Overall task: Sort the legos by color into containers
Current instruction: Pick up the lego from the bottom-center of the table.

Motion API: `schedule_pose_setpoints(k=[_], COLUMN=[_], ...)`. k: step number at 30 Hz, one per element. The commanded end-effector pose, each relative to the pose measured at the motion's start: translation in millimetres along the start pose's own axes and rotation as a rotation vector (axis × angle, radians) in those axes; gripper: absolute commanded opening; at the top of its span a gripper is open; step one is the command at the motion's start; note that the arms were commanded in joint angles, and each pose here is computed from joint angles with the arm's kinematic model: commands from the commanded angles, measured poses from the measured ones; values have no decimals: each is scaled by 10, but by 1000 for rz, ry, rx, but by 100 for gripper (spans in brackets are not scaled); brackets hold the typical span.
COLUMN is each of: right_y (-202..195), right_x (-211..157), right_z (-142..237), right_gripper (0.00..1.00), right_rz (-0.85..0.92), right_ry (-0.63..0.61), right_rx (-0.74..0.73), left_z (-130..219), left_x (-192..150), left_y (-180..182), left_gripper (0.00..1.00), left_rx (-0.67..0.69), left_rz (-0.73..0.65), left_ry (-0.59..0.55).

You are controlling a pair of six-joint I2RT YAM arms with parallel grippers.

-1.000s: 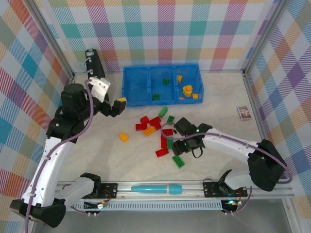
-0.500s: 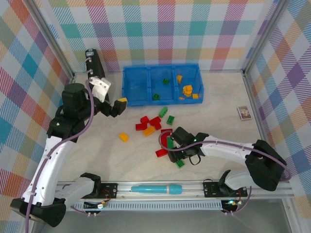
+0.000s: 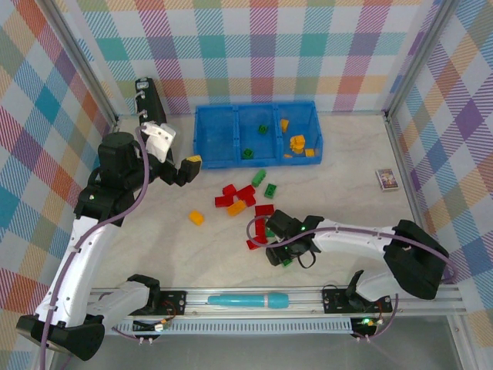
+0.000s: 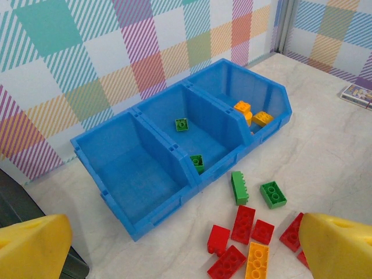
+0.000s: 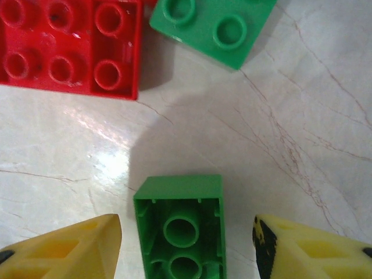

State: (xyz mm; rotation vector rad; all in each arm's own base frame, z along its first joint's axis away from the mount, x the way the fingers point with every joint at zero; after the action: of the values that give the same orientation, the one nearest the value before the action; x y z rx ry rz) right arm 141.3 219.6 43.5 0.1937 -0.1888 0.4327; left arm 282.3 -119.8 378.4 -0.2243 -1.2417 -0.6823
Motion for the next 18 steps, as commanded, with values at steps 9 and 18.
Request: schedule_pose_setpoints(k=[9, 18], right_y=[-38, -123], right_x=[48, 844], right_z=[-73, 274], right_gripper=[42, 38], right_rz=[43, 112], right_ry=[60, -56], right_rx=[-95, -125], left_z=[59, 113], left_x=[90, 78], left_y=[-49, -52], left_gripper=[100, 100], left_rx=[-23, -7], left_rz=[1, -13], left_ry=[-25, -36])
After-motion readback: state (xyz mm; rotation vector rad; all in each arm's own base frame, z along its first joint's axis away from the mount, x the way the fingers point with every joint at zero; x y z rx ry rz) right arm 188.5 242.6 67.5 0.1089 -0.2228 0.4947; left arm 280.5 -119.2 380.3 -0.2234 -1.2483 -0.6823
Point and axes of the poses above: each hand's point on the last joint's axis, 136 mm out from that joint toward the fingers, its own z axis back along the fingers, its own y axis along the line the jaws close on, x = y × z, the point moved 2 cm from there along z, back along the fingers, and after that the axes turned 5 degrees about -z, right-handed, at the moved point
